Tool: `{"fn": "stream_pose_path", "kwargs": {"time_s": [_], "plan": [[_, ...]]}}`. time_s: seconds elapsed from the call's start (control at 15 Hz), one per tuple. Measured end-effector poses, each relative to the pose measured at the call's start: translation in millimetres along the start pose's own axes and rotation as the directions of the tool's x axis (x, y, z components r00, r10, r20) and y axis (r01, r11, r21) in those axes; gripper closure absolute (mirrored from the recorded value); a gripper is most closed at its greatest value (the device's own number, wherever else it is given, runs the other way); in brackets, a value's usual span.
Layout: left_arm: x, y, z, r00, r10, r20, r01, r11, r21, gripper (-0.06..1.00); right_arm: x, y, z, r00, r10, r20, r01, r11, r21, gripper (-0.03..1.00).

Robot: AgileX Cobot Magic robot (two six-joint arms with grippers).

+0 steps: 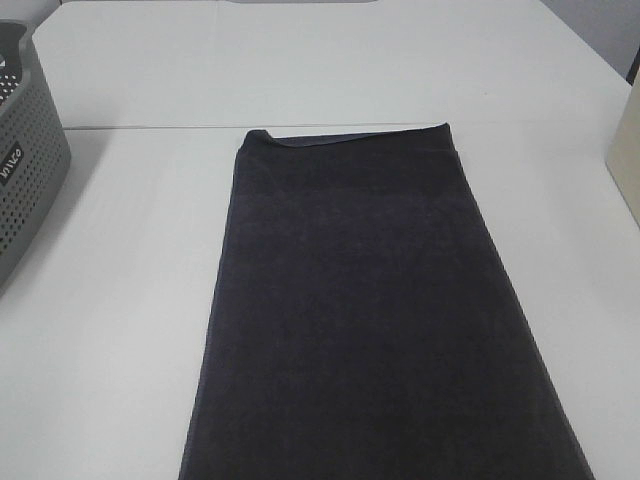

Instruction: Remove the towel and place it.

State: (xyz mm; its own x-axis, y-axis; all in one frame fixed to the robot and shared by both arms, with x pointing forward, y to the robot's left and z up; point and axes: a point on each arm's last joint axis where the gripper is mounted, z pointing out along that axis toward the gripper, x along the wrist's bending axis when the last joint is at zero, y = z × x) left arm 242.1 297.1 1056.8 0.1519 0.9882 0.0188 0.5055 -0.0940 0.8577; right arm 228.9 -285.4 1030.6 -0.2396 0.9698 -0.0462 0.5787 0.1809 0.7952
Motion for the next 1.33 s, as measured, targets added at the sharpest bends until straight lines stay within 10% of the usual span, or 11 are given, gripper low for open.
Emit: {"fn": "stream_pose_path", "kwargs": {"time_s": [1.33], "plan": [[-2,-6,-10,0.995,-0.049,-0.090,0.042,0.996,-0.079,0.36,0,0,0,0.999,-0.020,-0.030,0.020,1.000,-0.002,0.52]]}}
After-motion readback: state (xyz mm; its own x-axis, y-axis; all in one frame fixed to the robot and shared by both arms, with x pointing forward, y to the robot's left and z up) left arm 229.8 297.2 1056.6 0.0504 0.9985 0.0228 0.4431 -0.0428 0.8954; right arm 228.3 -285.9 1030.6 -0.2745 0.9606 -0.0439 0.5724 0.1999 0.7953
